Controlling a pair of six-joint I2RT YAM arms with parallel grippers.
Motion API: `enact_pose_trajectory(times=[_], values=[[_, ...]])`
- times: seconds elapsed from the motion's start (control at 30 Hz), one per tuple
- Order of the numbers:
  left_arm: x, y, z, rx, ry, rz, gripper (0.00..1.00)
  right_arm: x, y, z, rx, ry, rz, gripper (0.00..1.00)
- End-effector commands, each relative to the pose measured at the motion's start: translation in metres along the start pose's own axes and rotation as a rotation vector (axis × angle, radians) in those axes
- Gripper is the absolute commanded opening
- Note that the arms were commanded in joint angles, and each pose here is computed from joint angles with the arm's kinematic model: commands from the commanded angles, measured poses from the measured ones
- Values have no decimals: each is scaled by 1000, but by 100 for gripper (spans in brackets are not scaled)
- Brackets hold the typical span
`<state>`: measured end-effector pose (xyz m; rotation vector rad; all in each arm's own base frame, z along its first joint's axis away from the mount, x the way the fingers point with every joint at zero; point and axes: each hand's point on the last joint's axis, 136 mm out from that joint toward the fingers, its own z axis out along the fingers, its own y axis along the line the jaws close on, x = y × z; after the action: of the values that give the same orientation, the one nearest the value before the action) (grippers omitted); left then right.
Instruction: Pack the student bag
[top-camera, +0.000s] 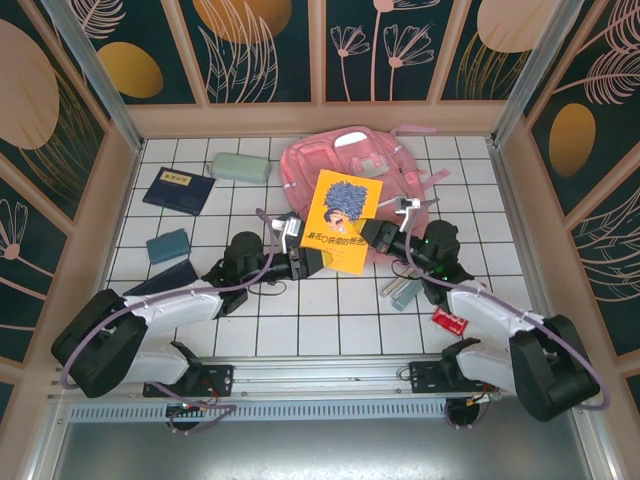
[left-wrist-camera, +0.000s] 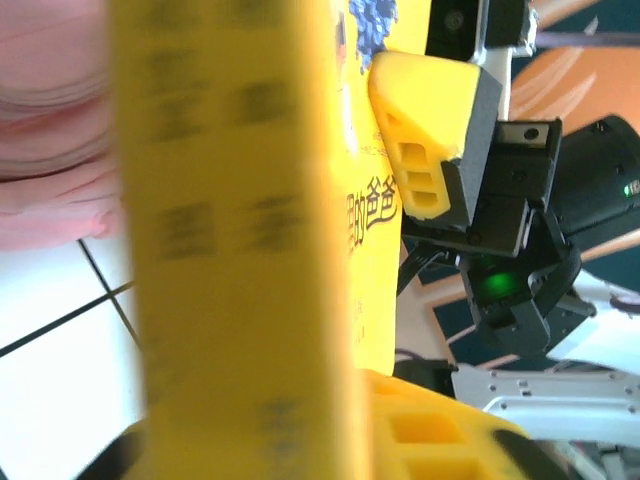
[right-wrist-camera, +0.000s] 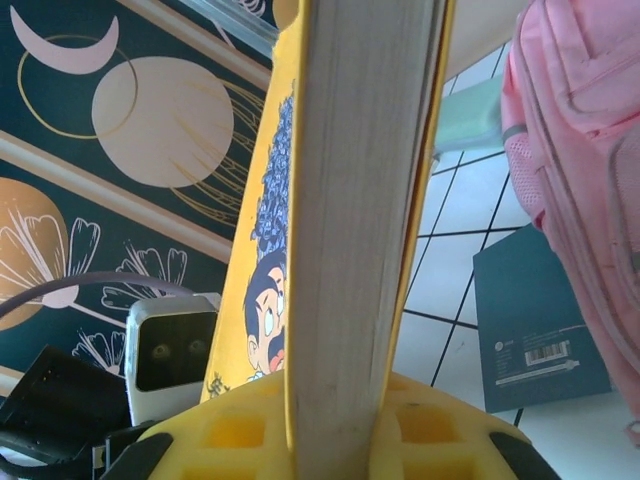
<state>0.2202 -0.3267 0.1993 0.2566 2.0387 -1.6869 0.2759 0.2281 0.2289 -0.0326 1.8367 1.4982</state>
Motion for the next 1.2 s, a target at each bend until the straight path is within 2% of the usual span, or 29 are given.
enact_pose_trajectory(times=[0.0, 0.07, 0.27, 0.37, 0.47, 0.5, 0.77, 0.97, 1.17], values=[[-16, -26, 8, 52, -8, 120, 59, -4, 4, -18, 17, -32, -60, 0], [-22, -17, 12, -16, -16, 130, 67, -12, -3, -31, 69, -83, -66, 0], [-43, 12, 25, -220, -21, 184, 70, -39, -35, -84, 329, -300, -53, 0], [-48, 32, 34, -328, 15, 221, 60, -50, -50, -117, 496, -421, -46, 0], [-45, 58, 42, -475, 81, 290, 57, -55, -66, -147, 655, -499, -26, 0], [-52, 53, 48, -486, 77, 320, 57, -55, -68, -154, 688, -511, -27, 0], [-39, 87, 90, -662, 195, 500, 57, -58, -74, -184, 802, -593, -5, 0], [-27, 103, 130, -725, 282, 631, 58, -65, -61, -203, 849, -648, -32, 0], [-22, 118, 157, -731, 331, 674, 59, -64, -55, -207, 854, -641, -42, 0]])
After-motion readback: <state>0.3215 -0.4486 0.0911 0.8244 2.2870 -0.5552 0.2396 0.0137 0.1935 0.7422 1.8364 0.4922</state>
